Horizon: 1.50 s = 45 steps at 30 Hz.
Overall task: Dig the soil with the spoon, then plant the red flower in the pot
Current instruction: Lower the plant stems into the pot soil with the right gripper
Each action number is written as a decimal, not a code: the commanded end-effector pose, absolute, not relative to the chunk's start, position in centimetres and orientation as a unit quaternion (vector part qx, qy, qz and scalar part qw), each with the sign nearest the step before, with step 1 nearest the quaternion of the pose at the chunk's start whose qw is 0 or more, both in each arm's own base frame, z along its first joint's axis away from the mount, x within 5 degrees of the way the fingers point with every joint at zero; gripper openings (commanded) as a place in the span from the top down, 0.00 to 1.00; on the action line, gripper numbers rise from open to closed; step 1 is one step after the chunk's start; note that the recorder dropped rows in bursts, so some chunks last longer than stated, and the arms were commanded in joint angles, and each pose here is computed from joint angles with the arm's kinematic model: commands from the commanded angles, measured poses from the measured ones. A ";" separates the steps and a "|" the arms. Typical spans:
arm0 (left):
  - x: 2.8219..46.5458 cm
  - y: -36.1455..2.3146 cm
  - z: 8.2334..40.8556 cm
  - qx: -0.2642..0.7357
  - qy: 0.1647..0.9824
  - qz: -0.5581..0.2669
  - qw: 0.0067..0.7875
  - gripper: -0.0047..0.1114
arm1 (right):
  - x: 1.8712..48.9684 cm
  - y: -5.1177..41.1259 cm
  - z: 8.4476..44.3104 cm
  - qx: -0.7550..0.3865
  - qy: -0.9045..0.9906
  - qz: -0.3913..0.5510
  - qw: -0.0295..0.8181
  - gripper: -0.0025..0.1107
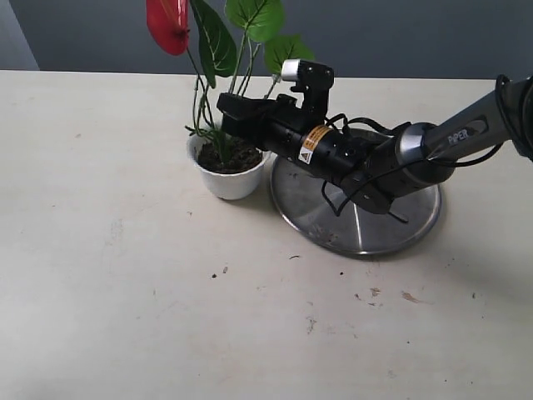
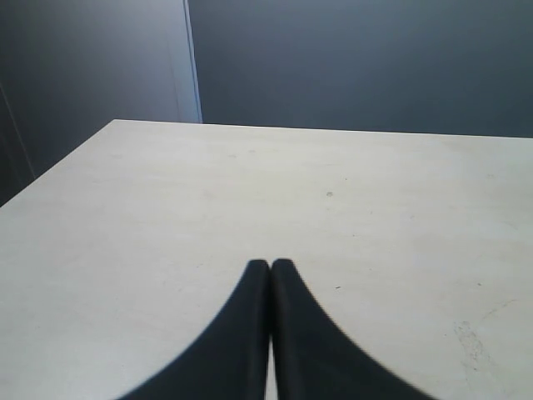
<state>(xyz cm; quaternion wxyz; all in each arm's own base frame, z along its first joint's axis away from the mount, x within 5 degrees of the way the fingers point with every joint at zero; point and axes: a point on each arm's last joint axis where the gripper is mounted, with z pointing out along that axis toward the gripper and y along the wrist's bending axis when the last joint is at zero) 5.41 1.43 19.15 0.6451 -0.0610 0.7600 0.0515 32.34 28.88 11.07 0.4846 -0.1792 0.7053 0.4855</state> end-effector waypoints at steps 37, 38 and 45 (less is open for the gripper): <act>5.4 1.4 19.1 -0.060 0.758 0.050 0.647 0.96 | 31.1 28.3 6.7 -0.186 0.791 0.439 0.383 0.98; 5.4 1.4 19.1 -0.060 0.758 0.050 0.647 0.96 | 31.1 28.3 6.7 -0.186 0.791 0.439 0.383 0.98; 5.4 1.4 19.1 -0.060 0.758 0.050 0.647 0.96 | 31.1 28.3 6.7 -0.179 0.791 0.443 0.383 0.76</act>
